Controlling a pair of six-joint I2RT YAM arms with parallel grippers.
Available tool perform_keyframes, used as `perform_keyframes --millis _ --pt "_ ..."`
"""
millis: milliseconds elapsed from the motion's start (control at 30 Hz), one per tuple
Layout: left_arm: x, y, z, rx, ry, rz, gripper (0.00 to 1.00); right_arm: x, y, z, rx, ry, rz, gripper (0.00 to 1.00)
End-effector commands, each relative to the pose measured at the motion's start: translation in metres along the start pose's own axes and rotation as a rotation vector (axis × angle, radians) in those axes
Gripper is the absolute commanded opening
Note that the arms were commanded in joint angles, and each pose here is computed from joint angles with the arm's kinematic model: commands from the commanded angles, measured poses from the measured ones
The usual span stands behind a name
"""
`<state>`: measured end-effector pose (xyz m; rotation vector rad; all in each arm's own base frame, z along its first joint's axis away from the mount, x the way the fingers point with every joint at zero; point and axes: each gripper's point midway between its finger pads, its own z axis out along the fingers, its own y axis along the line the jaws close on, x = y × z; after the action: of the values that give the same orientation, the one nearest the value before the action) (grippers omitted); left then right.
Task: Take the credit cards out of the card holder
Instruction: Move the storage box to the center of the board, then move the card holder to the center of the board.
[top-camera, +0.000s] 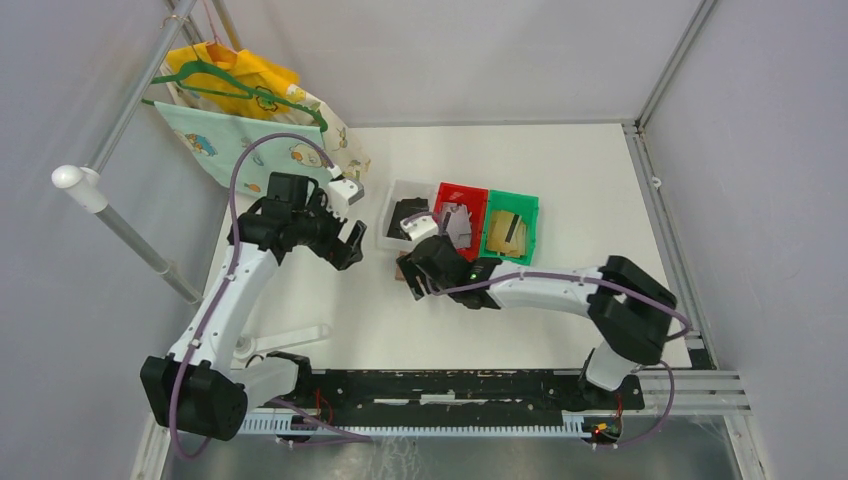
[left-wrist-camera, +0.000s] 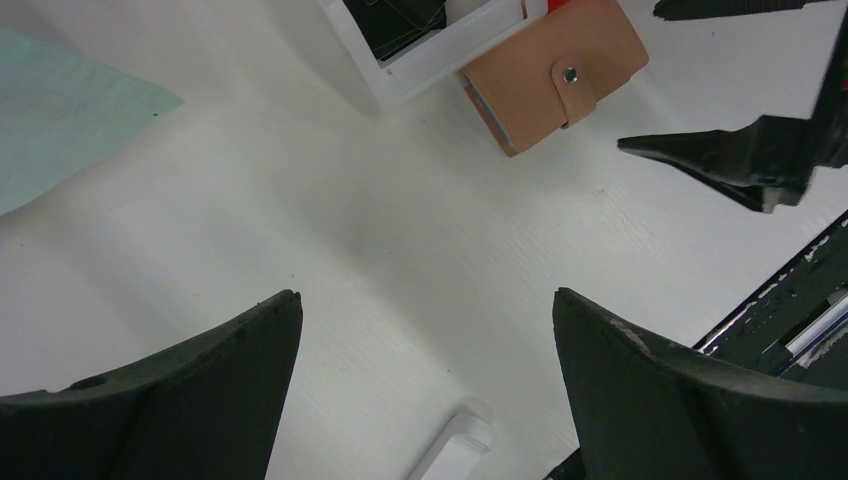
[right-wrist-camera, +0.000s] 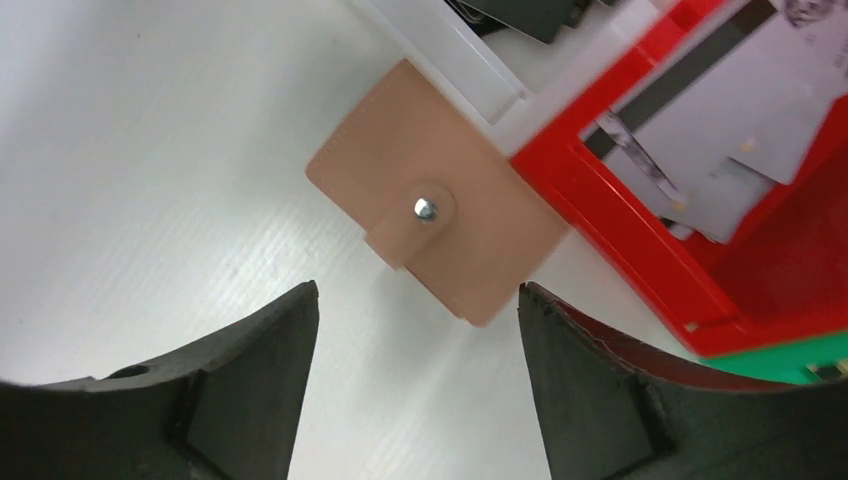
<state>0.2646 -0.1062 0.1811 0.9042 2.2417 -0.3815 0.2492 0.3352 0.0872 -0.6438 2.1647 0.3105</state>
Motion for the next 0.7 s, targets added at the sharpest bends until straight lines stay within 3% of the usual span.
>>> perform_keyframes --millis 0,267,667 --pt "-0.011 0.014 -0.019 -0.044 -0.035 0.025 1.0 -0.035 0.02 0.022 0.019 -0.028 0.046 0.76" --pt "-0.011 0.018 -0.026 -0.042 -0.035 0.023 1.0 -0.024 0.013 0.051 0.142 0.018 0.084 0.62" --pt "-0.013 0.014 -0.026 -0.018 -0.043 0.025 1.0 -0.006 0.01 0.064 0.181 0.058 0.086 0.58"
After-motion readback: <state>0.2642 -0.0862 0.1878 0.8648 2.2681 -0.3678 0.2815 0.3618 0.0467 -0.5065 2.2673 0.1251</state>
